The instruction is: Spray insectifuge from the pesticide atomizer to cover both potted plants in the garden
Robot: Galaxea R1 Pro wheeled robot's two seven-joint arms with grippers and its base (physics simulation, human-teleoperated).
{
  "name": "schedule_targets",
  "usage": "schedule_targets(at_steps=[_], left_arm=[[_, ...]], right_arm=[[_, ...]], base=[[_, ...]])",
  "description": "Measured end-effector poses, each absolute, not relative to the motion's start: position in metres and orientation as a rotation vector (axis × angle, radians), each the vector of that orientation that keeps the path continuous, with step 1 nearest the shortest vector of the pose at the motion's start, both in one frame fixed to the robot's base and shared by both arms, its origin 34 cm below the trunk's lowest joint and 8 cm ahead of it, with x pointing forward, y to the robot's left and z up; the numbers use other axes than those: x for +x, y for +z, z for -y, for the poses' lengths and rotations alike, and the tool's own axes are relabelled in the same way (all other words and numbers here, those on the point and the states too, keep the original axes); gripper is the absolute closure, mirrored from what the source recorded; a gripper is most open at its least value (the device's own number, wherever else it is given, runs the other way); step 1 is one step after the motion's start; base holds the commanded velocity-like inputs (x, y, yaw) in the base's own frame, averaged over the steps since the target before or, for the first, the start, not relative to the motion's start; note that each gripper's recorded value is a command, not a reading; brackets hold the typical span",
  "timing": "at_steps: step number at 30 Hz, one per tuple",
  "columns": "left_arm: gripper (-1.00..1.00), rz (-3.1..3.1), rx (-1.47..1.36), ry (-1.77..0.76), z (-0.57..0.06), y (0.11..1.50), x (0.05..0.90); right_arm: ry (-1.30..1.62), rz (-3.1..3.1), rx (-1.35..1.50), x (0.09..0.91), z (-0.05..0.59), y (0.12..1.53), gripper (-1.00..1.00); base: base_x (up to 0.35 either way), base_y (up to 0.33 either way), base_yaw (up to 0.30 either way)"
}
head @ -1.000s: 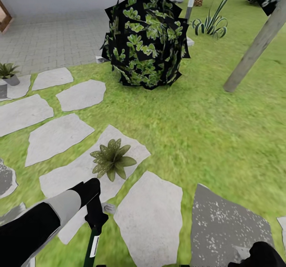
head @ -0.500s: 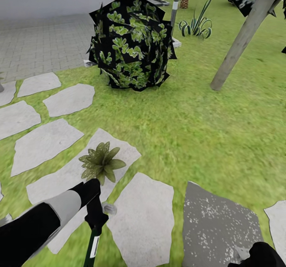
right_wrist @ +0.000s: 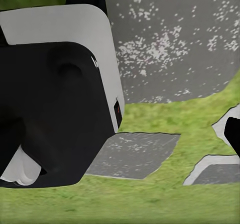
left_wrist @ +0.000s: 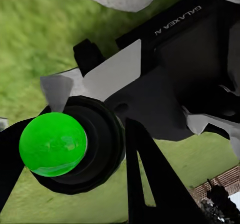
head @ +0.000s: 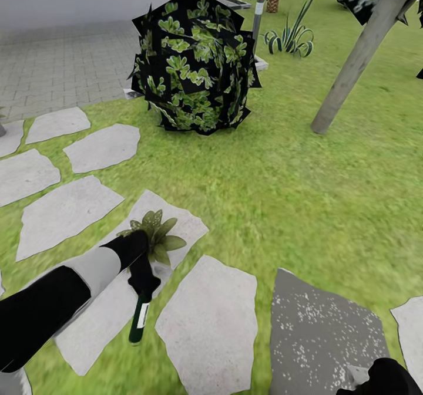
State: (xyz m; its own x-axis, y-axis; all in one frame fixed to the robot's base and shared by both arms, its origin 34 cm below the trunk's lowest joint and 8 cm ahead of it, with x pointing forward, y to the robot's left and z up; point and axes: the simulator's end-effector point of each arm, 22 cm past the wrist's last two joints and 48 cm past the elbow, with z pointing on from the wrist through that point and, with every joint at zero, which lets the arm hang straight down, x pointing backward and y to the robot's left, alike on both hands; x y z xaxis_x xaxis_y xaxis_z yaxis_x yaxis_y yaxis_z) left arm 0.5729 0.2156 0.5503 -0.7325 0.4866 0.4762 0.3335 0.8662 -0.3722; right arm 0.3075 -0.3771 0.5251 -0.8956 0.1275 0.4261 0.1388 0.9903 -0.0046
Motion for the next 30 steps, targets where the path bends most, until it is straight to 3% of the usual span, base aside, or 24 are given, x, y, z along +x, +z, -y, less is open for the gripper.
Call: schedule_targets(at_steps=[12, 30], left_arm=[[1.0, 2.429, -0.77, 0.102, -0.257, 0.559, 0.601], [1.0, 2.528, -0.785, 0.078, -0.255, 0.589, 0.664]], right_arm=[[-0.034, 2.694, -0.188, 0.307, 0.377, 0.525, -1.0], [-0.032, 2.696, -0.196, 0.308, 0.379, 0.525, -1.0]], base=[[0.0, 0.0, 0.0], [0.0, 0.0, 0.004]])
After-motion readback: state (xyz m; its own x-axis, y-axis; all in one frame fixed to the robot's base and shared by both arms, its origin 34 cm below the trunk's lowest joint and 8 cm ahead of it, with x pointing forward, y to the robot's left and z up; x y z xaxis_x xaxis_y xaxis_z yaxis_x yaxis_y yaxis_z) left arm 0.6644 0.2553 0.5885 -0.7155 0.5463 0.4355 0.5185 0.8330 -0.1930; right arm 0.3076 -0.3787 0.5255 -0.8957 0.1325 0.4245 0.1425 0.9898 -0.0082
